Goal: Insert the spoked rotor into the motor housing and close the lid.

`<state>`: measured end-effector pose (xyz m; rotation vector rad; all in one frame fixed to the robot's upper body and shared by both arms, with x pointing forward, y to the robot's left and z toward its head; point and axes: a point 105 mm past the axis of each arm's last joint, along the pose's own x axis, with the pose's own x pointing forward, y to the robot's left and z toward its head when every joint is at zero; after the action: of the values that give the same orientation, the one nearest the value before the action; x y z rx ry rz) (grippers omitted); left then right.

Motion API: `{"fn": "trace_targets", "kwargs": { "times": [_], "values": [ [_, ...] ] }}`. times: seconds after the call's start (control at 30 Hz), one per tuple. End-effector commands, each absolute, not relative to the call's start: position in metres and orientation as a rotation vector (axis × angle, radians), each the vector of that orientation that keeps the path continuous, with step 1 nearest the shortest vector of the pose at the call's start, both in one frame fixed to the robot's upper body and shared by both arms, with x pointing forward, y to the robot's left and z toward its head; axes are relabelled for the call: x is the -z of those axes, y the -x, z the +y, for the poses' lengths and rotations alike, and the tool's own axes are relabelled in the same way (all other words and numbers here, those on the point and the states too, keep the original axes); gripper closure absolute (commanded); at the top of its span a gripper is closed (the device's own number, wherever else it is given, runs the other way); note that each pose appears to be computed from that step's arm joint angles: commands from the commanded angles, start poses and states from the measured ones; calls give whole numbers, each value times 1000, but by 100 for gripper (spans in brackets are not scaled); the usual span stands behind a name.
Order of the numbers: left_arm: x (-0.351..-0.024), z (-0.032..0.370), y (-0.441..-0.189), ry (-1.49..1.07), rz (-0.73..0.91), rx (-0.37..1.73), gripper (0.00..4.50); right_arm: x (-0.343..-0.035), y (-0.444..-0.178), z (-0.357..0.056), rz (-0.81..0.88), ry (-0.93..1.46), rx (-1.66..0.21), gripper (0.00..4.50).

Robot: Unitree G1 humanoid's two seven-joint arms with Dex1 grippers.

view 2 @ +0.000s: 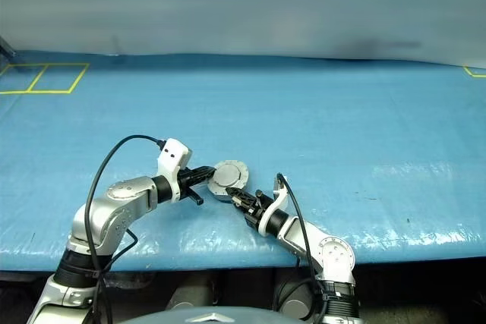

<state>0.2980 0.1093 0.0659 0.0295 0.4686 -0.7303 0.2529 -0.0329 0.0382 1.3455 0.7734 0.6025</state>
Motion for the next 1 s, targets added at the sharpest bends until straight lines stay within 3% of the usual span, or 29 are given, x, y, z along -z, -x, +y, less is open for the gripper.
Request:
{"fn": "trace_targets", "kwargs": {
  "times": [0.03, 0.23, 0.37, 0.8, 1.0],
  "values": [
    [-56, 102, -289, 20, 510, 761, 450, -52, -259, -37, 673, -1386, -587, 333],
    [-104, 107, -298, 246, 245, 705, 450, -72, -265, -42, 596, -1336, -640, 333],
    [-115, 119, -299, 585, 167, 613, 450, -83, -272, -51, 545, -1296, -644, 333],
    [-102, 110, -269, 1174, 208, 604, 15, -121, -303, -66, 383, -1249, -682, 333],
    [-105, 103, -264, 1335, 198, 628, 0, -136, -301, -56, 366, -1240, -758, 333]
  ]
}}
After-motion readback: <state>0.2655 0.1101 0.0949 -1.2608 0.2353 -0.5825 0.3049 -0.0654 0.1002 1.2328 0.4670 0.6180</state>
